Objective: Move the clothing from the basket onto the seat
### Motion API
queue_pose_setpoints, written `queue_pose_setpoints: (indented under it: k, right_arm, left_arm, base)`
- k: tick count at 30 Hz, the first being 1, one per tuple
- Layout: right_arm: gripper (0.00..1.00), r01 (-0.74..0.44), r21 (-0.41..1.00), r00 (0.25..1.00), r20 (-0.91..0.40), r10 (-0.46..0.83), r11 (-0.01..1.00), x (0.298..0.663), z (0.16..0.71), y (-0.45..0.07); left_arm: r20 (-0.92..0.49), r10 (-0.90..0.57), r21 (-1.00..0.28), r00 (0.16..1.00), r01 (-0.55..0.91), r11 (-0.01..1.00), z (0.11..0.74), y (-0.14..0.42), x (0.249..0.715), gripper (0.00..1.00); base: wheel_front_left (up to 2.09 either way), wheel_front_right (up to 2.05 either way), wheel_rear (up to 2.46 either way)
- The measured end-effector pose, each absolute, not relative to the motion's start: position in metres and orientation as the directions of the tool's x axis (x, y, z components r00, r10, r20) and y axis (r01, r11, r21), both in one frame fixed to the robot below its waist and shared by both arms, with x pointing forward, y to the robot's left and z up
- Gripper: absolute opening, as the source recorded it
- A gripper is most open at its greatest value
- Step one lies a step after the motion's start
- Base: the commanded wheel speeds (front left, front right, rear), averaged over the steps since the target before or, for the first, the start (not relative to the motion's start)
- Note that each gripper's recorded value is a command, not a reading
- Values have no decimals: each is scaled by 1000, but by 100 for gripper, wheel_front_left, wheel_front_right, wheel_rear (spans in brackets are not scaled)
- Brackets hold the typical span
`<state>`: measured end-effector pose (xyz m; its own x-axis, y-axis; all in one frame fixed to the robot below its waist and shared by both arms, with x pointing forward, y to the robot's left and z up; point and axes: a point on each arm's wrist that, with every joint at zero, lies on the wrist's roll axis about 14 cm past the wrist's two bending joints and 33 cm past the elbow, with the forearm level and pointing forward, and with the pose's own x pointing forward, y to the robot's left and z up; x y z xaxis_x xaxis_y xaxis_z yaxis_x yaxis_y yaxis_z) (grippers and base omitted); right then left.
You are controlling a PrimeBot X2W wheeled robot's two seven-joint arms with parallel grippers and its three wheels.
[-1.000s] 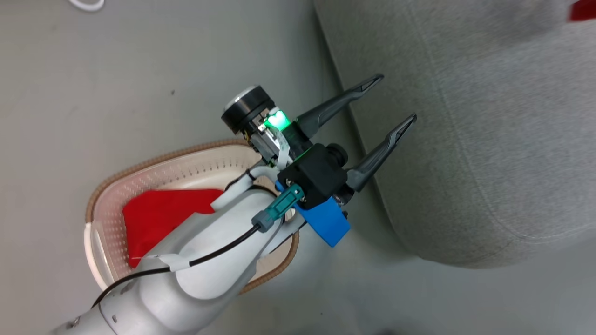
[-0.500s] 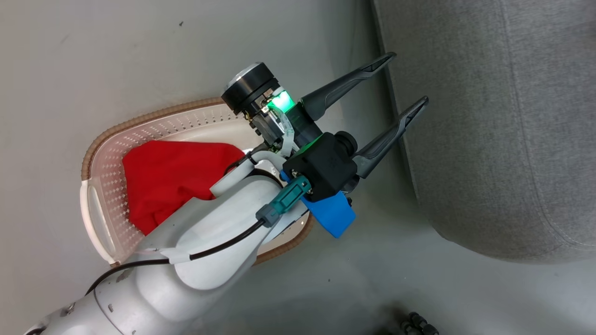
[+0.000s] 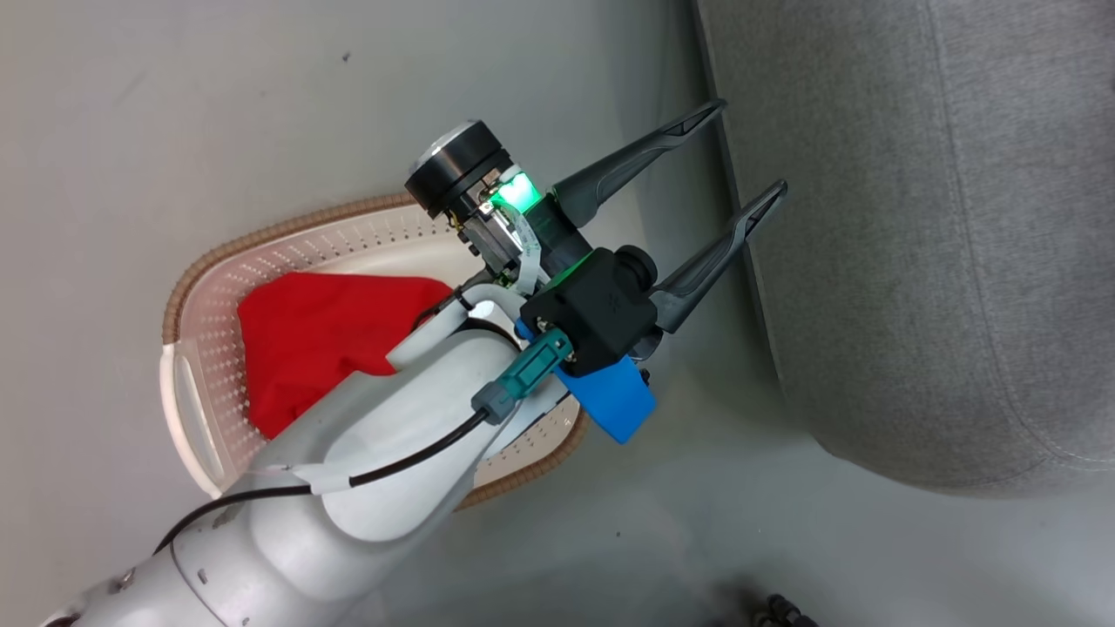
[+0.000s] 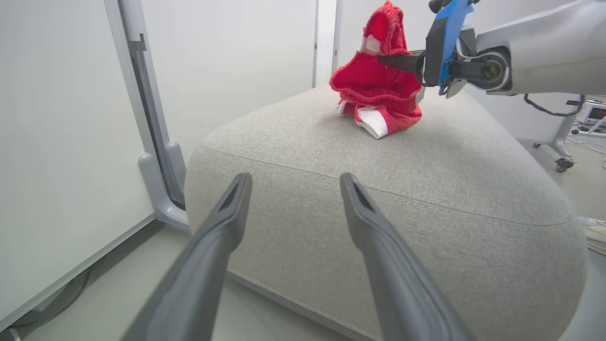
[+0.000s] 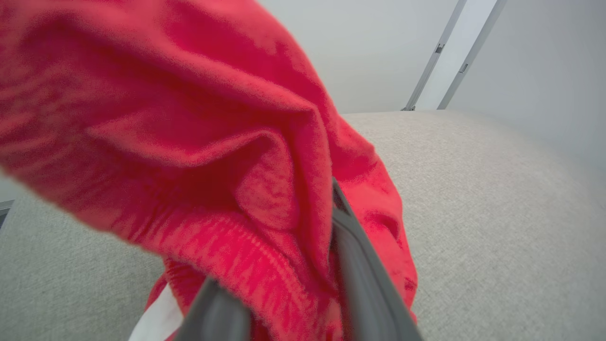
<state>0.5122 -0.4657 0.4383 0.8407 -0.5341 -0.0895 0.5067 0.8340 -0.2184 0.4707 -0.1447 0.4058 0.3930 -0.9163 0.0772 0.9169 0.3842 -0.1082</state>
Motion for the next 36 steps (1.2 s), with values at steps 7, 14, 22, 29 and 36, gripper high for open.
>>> queue_pose_setpoints:
  k: [7, 14, 22, 29, 36]
  right_arm:
    - [100, 466, -267, 855, -111, -507, 843, 470, 447, -454]
    - [100, 425, -289, 865, -152, -479, 858, 426, 447, -441]
    - [100, 388, -267, 867, -219, -448, 882, 380, 431, -420]
    - [100, 313, -207, 912, -206, -354, 927, 372, 431, -376]
    - [100, 188, -113, 976, -91, -199, 976, 392, 458, -311]
  left_arm:
    - [104, -904, -101, 414, 909, 404, 438, -143, 456, 100]
    - [120, -885, -80, 450, 893, 443, 472, -135, 441, 100]
    - [162, -845, -58, 509, 860, 507, 510, -117, 427, 100]
    - [180, -788, -58, 589, 806, 589, 529, -91, 419, 100]
    - [183, -683, -65, 707, 702, 709, 538, -47, 420, 100]
  base:
    - [0, 0, 0]
    - [0, 0, 0]
    - [0, 0, 0]
    - [0, 0, 0]
    - [0, 0, 0]
